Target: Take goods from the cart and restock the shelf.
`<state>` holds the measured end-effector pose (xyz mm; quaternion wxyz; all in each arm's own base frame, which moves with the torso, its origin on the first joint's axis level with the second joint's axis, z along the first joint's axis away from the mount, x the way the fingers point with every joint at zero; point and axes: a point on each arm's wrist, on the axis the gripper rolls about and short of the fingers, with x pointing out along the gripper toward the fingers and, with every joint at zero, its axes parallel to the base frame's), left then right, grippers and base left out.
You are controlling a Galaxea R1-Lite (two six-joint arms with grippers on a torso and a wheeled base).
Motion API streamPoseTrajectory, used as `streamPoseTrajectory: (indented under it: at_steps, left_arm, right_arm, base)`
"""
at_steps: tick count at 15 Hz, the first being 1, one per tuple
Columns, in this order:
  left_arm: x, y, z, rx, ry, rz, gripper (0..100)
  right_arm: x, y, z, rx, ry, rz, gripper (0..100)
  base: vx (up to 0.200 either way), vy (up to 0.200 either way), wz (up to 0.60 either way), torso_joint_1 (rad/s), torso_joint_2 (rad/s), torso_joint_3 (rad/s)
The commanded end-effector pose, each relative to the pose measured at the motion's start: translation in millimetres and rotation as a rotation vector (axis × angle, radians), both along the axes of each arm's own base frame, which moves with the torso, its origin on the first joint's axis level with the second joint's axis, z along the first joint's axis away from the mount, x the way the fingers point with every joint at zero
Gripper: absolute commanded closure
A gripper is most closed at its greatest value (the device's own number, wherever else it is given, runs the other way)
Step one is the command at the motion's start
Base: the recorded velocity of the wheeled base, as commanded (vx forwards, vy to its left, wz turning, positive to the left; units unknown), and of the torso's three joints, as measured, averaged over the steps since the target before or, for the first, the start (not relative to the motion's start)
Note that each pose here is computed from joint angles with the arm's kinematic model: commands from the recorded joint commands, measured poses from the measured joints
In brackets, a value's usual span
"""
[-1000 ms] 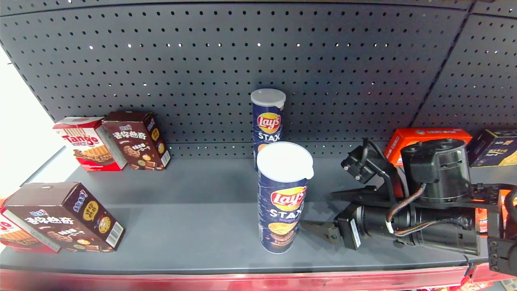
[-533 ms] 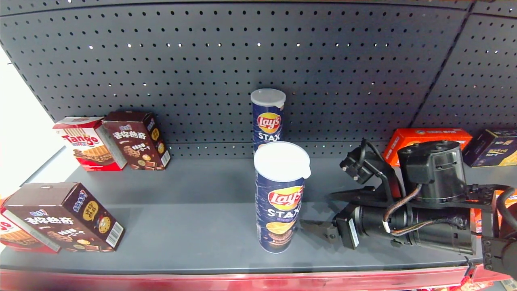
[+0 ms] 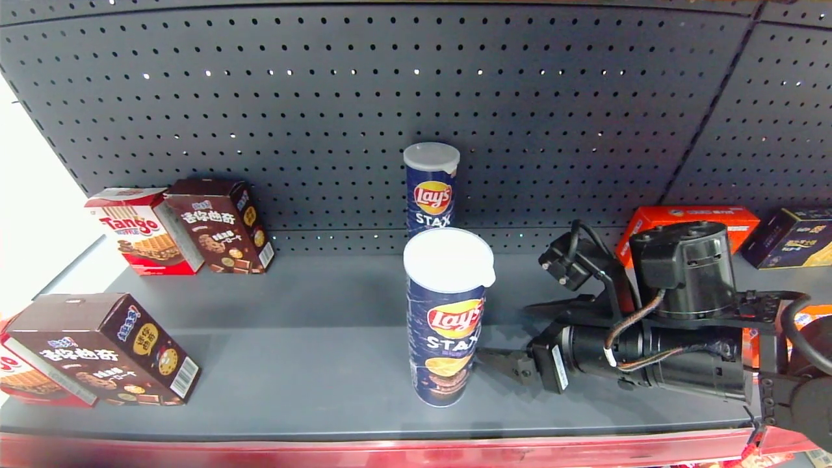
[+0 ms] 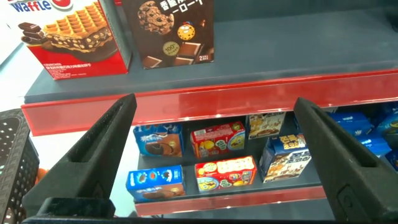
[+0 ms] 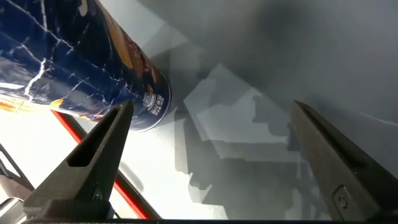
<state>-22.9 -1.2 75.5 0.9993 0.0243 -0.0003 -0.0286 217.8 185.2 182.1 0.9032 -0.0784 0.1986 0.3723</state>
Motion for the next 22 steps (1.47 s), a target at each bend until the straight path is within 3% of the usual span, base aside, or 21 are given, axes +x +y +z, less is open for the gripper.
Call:
streamPoseTrajectory:
  at_steps: [1, 19, 22]
  left_arm:
    - [0, 0.0, 0.2, 0.000, 0.001, -0.001, 0]
    - [0, 0.0, -0.2, 0.000, 0.002, -0.001, 0]
    - [0, 0.0, 0.2, 0.000, 0.001, 0.000, 0]
  right_arm:
    - [1, 3, -1, -0.002, 0.001, 0.005, 0]
    - [-1, 3, -2, -0.005, 0.005, 0.013, 0]
    - [-8, -24, 18, 0.043, -0.051, -0.058, 0]
  base:
    - [0.000, 0.000, 0.00, 0.000, 0.00, 0.000]
    - [0.000, 0.000, 0.00, 0.000, 0.00, 0.000]
    - [0.000, 0.000, 0.00, 0.000, 0.00, 0.000]
